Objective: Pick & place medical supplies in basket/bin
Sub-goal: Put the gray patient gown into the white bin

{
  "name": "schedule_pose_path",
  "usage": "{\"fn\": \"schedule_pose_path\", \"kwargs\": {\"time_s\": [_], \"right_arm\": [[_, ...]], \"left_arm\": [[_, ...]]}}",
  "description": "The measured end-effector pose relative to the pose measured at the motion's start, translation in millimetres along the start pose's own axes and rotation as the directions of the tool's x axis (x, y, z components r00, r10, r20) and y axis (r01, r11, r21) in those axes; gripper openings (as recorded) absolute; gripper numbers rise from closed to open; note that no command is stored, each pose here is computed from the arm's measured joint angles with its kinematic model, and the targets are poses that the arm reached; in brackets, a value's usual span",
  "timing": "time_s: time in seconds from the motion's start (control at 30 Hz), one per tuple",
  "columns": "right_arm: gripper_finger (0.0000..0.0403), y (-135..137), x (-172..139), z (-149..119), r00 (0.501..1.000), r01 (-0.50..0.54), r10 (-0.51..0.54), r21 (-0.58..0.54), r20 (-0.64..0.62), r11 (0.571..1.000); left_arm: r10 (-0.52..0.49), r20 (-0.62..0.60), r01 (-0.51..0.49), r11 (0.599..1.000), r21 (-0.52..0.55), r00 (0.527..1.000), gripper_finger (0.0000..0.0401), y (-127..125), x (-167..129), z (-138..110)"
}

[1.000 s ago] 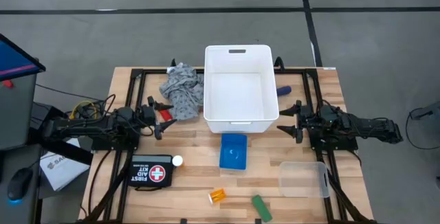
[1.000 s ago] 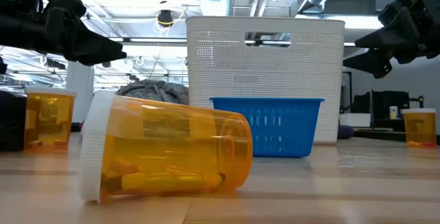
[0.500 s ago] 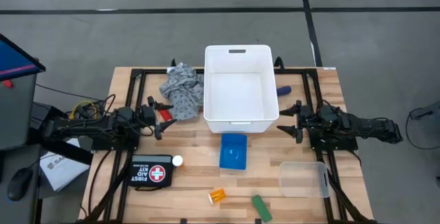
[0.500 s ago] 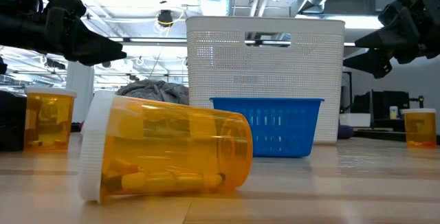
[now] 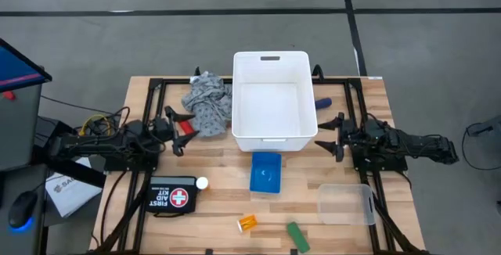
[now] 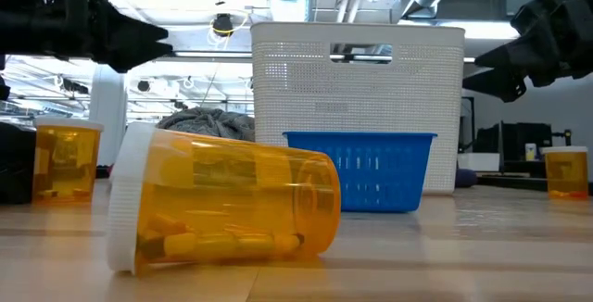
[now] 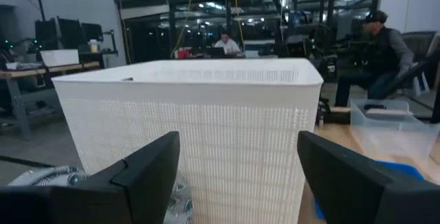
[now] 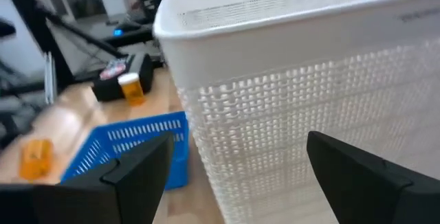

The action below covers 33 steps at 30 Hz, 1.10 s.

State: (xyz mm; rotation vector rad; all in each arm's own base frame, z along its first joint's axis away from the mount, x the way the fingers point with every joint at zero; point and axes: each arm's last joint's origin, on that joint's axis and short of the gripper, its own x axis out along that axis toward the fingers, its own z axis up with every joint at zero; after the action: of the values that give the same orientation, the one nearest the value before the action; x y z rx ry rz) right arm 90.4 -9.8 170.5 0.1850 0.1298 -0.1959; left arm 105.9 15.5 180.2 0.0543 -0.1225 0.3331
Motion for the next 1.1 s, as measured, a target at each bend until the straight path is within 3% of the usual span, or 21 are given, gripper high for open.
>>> {"fn": "schedule_pose_path", "kwargs": {"time_s": [0.2,0.33,0.5,0.67,0.73,0.87,1.1], "right_arm": [[0.0328,-1,0,5,0.997,0.05,-0.054,0.064,0.064,0.997],[0.0328,-1,0,9,0.993,0.043,-0.055,0.124,0.102,0.991],[0.0328,0,-1,16,0.983,0.04,-0.062,0.13,0.173,0.991],[0.0328,-4,-3,21,0.953,0.147,-0.193,0.204,0.232,0.968],[0.0328,-5,-4,25,0.929,0.183,-0.245,0.233,0.276,0.955],[0.0328,-4,-7,34,0.897,0.168,-0.242,0.222,0.369,0.961],[0.0328,-3,-11,43,0.854,0.172,-0.251,0.207,0.457,0.963]], "left_arm": [[0.002,0.042,-0.002,1.0,-0.002,0.999,0.0285,0,0,4],[0.005,0.082,-0.009,0.999,0.05,0.997,0.0285,1,0,8],[0.023,0.242,-0.047,0.994,0.096,0.97,0.0285,2,-3,24],[0.129,0.324,-0.151,0.987,0.045,0.937,0.0285,6,-6,33],[0.215,0.326,-0.235,0.972,0.024,0.921,0.0285,9,-7,35],[0.339,0.31,-0.348,0.937,-0.028,0.888,0.0285,13,-8,35],[0.364,0.222,-0.349,0.931,-0.103,0.905,0.0285,13,-6,26]]}}
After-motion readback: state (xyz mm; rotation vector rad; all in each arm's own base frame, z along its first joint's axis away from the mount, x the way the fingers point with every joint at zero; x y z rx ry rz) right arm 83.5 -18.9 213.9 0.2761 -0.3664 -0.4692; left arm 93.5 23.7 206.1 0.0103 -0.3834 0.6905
